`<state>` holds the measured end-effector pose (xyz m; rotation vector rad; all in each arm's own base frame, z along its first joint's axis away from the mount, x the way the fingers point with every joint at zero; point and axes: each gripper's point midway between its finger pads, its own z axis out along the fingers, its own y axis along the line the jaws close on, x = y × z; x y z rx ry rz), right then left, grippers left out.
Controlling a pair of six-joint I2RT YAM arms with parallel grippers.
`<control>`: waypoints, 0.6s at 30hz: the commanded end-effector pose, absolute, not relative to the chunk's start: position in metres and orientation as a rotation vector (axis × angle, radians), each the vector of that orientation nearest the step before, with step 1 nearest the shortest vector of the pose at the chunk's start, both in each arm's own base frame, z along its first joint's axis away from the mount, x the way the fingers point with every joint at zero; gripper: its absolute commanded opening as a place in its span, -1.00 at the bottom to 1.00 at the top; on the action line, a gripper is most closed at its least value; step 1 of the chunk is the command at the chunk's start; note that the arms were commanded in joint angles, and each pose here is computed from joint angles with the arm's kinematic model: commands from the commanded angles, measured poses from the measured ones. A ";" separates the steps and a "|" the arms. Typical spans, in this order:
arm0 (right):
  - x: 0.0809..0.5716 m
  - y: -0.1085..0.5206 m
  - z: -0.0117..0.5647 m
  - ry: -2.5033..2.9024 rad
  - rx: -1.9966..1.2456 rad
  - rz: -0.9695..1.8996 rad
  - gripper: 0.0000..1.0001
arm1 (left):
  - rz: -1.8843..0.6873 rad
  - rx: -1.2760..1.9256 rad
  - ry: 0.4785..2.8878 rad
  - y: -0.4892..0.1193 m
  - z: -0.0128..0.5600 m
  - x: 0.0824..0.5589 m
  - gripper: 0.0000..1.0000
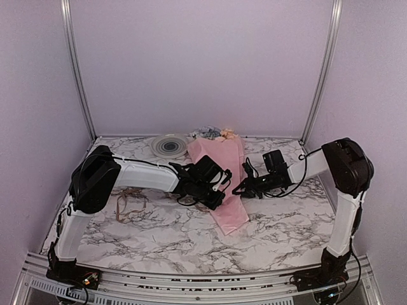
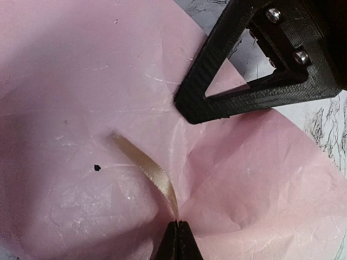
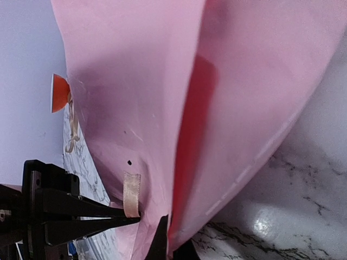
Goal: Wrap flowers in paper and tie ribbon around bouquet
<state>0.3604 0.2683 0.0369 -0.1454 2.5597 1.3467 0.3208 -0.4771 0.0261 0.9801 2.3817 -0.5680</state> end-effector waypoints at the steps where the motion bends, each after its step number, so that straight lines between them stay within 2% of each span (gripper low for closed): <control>1: 0.363 0.275 0.046 2.514 -0.171 1.412 -1.00 | -0.511 0.998 2.404 -0.466 0.020 0.323 -1.00; 8: 0.369 0.274 0.052 2.517 -0.135 1.388 -1.00 | -0.586 1.072 2.188 -0.472 0.097 0.312 -1.00; 14: 0.377 0.274 0.067 2.492 -0.106 1.372 -1.00 | -0.688 1.372 1.963 -0.489 0.143 0.239 -1.00; 18: 0.379 0.277 0.076 2.476 -0.102 1.356 -1.00 | -0.734 1.515 1.929 -0.499 0.150 0.200 -1.00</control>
